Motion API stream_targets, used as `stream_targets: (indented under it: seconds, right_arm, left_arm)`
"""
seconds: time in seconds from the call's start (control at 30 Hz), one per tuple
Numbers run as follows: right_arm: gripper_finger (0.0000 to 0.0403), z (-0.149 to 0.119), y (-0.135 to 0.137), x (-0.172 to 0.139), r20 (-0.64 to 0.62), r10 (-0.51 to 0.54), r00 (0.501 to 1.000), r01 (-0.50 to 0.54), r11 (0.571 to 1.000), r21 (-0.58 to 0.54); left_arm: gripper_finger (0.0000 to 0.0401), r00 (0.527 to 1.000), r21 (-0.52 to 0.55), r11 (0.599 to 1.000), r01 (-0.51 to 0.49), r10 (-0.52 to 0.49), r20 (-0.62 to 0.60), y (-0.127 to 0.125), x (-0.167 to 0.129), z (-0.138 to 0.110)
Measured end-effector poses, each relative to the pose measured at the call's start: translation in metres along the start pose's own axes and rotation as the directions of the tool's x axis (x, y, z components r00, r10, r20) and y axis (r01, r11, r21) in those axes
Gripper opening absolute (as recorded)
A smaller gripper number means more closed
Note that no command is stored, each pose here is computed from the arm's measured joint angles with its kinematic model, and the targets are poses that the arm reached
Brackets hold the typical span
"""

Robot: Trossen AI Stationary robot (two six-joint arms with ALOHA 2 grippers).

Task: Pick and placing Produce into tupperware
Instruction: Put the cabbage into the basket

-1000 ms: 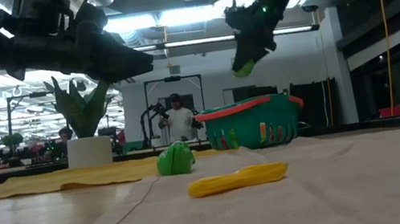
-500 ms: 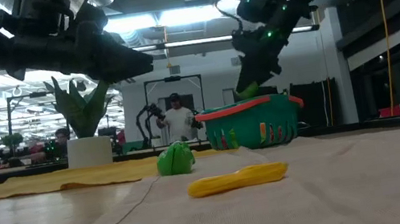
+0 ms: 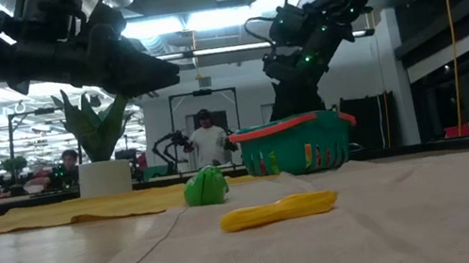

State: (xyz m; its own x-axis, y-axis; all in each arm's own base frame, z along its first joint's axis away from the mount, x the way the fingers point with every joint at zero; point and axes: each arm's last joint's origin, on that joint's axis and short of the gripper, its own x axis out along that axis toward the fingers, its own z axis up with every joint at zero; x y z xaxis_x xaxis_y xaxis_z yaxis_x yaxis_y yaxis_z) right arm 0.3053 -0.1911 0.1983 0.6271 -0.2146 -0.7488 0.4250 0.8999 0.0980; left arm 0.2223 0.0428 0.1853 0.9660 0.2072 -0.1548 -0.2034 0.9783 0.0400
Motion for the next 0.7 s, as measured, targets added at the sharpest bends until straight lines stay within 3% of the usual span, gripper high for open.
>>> stream_targets:
  seconds: [0.57,0.7]
  right_arm:
    - [0.0193,-0.005,-0.002,0.014,-0.027,0.003,1.000,-0.002,1.000,0.004]
    - [0.0259,-0.004,-0.002,0.014,-0.014,0.000,1.000,0.000,1.000,0.003]
  left_arm:
    - [0.0256,1.000,0.000,1.000,0.000,0.000,0.000,0.000,0.000,0.000]
    - [0.0256,1.000,0.000,1.000,0.000,0.000,0.000,0.000,0.000,0.000]
